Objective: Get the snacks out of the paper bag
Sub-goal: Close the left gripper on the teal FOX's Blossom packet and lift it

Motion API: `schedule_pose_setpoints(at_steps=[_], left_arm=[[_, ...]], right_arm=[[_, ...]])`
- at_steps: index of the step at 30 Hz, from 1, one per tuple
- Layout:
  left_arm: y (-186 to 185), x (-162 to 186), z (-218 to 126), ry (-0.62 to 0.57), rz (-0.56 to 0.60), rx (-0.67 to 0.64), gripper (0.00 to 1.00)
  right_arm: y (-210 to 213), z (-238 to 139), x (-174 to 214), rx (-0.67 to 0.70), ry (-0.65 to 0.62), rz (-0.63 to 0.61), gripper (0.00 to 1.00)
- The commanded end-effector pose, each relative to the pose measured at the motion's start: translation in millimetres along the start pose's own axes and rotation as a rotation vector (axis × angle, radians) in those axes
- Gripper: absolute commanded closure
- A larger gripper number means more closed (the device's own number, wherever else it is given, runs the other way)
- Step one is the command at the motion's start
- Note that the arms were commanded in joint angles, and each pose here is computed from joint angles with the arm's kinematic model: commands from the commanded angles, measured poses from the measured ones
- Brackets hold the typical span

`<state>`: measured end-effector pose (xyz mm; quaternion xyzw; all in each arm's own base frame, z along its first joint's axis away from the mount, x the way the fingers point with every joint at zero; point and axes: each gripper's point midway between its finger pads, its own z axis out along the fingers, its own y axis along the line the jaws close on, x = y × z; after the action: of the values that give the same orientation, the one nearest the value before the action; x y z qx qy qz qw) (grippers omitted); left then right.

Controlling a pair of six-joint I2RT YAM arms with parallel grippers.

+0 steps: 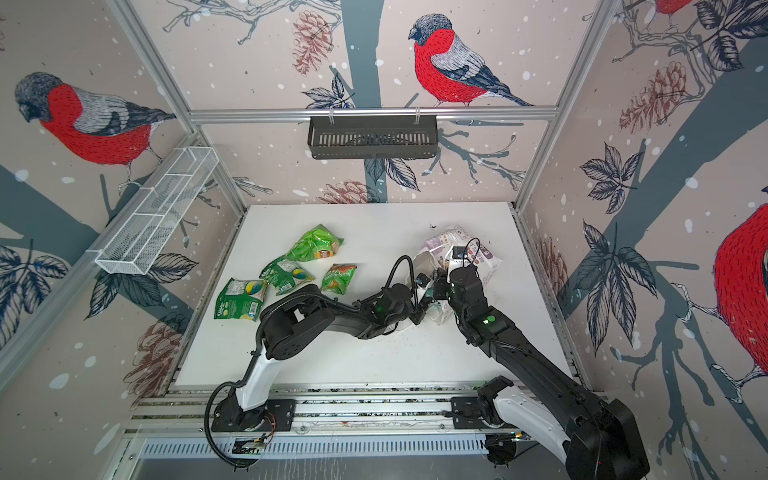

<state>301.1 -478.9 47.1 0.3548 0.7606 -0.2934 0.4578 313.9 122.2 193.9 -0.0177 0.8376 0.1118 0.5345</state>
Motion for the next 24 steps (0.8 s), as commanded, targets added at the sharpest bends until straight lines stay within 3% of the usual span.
schedule_pose_setpoints(at_steps=[1, 24], left_arm=[[2, -17, -8, -0.068, -0.011, -0.013, 1.00], [10, -24, -39, -0.070, -0.042, -0.067, 1.00]], right_arm=[[0, -2, -11, 0.004, -0.038, 0.017, 0.71], [7, 4, -11, -0.030, -0.040, 0.037, 0.72]])
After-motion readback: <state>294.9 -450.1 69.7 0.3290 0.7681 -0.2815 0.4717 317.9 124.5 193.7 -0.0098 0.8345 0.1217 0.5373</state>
